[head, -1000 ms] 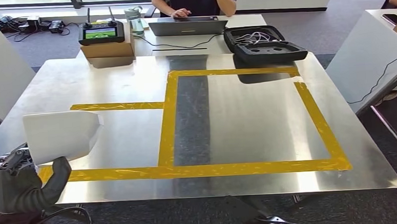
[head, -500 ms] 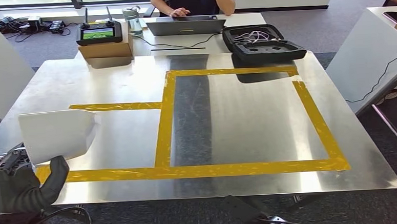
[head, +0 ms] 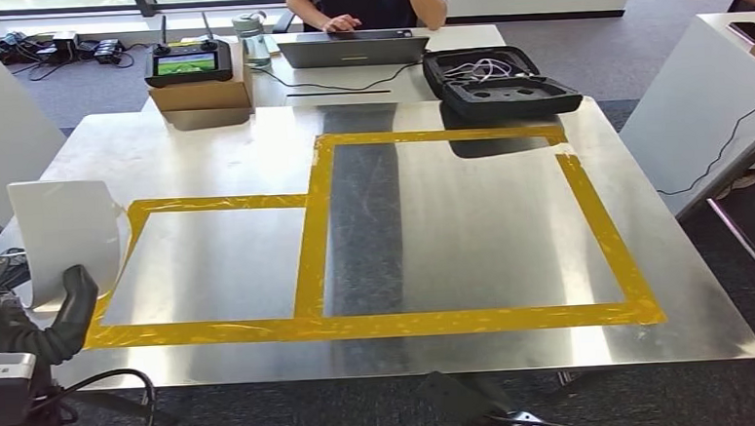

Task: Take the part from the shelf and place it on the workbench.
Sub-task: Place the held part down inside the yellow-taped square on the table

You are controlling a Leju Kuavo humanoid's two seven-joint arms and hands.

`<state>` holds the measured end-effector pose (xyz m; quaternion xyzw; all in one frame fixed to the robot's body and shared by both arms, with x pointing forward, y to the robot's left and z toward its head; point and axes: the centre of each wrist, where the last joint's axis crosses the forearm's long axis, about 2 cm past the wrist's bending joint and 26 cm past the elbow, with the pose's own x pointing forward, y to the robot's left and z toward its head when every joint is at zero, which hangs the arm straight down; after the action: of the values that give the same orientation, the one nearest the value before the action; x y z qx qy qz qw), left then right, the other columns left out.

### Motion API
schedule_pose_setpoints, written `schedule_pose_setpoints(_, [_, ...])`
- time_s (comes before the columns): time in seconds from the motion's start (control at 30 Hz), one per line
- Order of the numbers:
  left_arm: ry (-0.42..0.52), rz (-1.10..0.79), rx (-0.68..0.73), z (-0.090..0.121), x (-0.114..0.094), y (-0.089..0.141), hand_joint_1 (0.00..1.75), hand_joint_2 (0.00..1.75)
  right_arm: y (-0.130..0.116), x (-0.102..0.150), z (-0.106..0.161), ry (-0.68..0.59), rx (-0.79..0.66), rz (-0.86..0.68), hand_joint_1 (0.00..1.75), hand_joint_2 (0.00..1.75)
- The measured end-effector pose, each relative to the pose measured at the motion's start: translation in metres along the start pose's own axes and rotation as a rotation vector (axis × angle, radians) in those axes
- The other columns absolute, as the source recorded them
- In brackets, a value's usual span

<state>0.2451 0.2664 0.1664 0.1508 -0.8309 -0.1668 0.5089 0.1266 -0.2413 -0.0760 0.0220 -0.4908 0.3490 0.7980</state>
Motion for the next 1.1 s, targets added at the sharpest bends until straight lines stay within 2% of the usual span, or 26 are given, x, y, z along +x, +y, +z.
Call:
schedule_pose_setpoints(0.33, [0.112,-0.193,0.009,-0.017,-0.025,0.015,1.75,1.75,0.000,0.005,-0.005,-0.008,-0.002,-0.002,0.00,0.00])
schedule_pose_setpoints(0.7, [0.189,-0.433,-0.005,-0.034,-0.058,0.026,1.75,1.75,0.002,0.008,-0.007,-0.007,0.008,-0.001,0.00,0.00])
schedule_pose_setpoints(1.1, [0.230,-0.509,-0.035,-0.043,-0.076,0.031,1.75,1.75,0.003,0.009,-0.007,-0.009,0.014,-0.002,0.00,0.00])
